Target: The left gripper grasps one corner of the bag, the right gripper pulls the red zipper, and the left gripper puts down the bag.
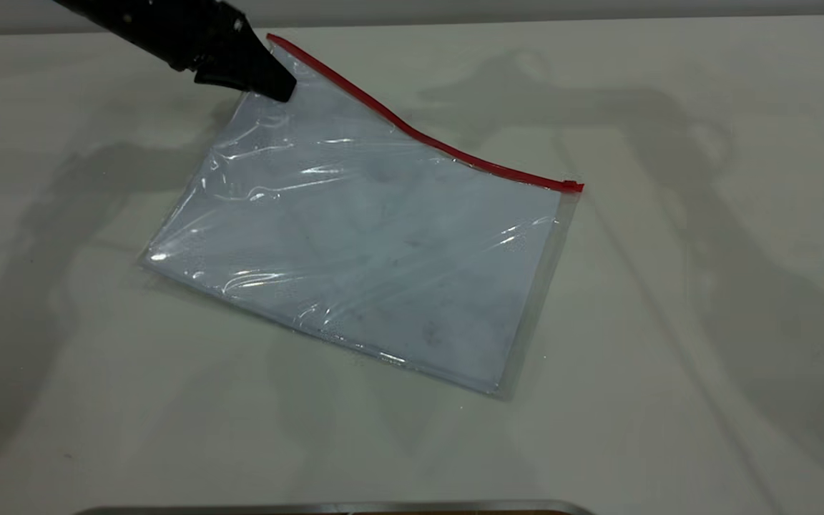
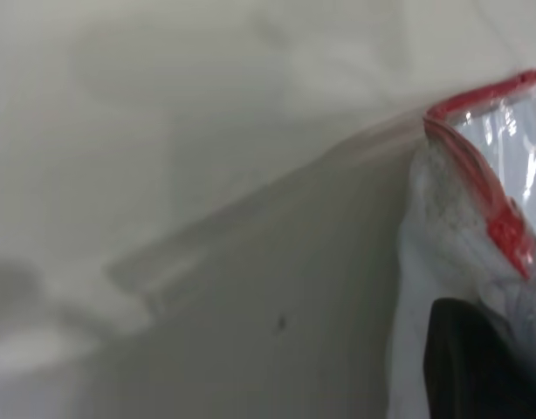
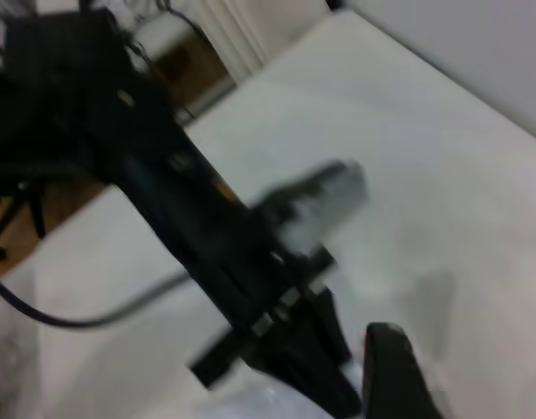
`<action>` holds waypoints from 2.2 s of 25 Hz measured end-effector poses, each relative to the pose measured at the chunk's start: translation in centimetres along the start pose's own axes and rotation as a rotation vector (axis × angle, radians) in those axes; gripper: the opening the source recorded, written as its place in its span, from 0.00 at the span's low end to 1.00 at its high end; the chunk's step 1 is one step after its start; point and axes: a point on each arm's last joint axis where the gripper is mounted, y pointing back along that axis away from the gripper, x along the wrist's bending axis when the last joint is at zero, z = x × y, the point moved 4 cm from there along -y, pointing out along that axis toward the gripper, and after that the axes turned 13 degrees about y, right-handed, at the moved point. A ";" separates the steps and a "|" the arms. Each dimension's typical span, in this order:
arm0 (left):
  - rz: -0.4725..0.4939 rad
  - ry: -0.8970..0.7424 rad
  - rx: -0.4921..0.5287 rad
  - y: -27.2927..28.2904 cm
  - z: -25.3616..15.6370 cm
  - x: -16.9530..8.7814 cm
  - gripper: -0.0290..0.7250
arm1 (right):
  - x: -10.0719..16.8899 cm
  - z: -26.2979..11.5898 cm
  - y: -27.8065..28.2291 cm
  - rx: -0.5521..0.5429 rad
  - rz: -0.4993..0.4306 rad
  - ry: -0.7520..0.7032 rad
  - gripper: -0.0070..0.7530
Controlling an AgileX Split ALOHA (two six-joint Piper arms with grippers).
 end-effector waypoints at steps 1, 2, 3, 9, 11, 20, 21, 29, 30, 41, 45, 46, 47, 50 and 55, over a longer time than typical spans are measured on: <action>-0.006 0.057 0.000 0.4 0.1 -0.1 0.18 | 0.4 1.0 0.5 -0.013 -0.004 -0.006 0.59; -0.019 0.107 0.003 0.8 0.2 -0.4 0.21 | 0.9 2.1 1.1 -0.027 -0.011 -0.008 0.59; -0.035 0.144 0.009 1.3 0.2 -0.6 0.24 | 1.4 3.2 1.8 -0.040 -0.018 -0.012 0.59; -0.139 0.197 -0.009 7.6 1.6 -3.7 0.45 | 4.8 9.0 5.7 -0.112 -0.048 0.036 0.56; -0.173 0.178 -0.038 10.1 2.3 -5.2 0.49 | 6.0 10.5 6.7 -0.131 -0.053 0.037 0.55; -0.157 -0.031 -0.219 19.9 4.5 -14.4 0.51 | 12.1 17.0 12.5 -0.196 -0.128 0.089 0.54; -0.147 -0.062 -0.236 21.0 4.4 -15.6 0.51 | 12.9 17.6 13.2 -0.203 -0.139 0.097 0.54; 0.009 -0.295 -0.357 29.4 1.6 -25.6 0.51 | 18.2 21.3 18.4 -0.233 -0.278 0.172 0.54; 0.035 -0.309 -0.369 30.3 1.0 -26.6 0.51 | 18.5 21.5 19.1 -0.229 -0.312 0.175 0.54; 0.299 -0.273 -0.484 36.7 -4.9 -32.6 0.51 | 14.3 15.2 20.9 0.165 -0.670 0.027 0.54; 0.358 -0.195 -0.510 37.6 -5.8 -32.8 0.51 | 15.4 10.2 20.6 0.324 -0.632 -0.085 0.54; 0.372 -0.171 -0.508 37.6 -6.0 -32.5 0.51 | 16.1 9.0 20.7 0.354 -0.622 -0.108 0.54; 0.381 -0.150 -0.505 37.6 -6.2 -32.2 0.51 | 16.6 7.7 20.7 0.389 -0.611 -0.133 0.54; 0.402 -0.090 -0.467 36.7 -7.0 -30.9 0.51 | 18.7 4.0 21.5 0.483 -0.602 -0.181 0.54; 0.422 0.020 -0.343 33.7 -9.9 -27.7 0.51 | 22.6 -2.5 23.5 0.637 -0.621 -0.234 0.54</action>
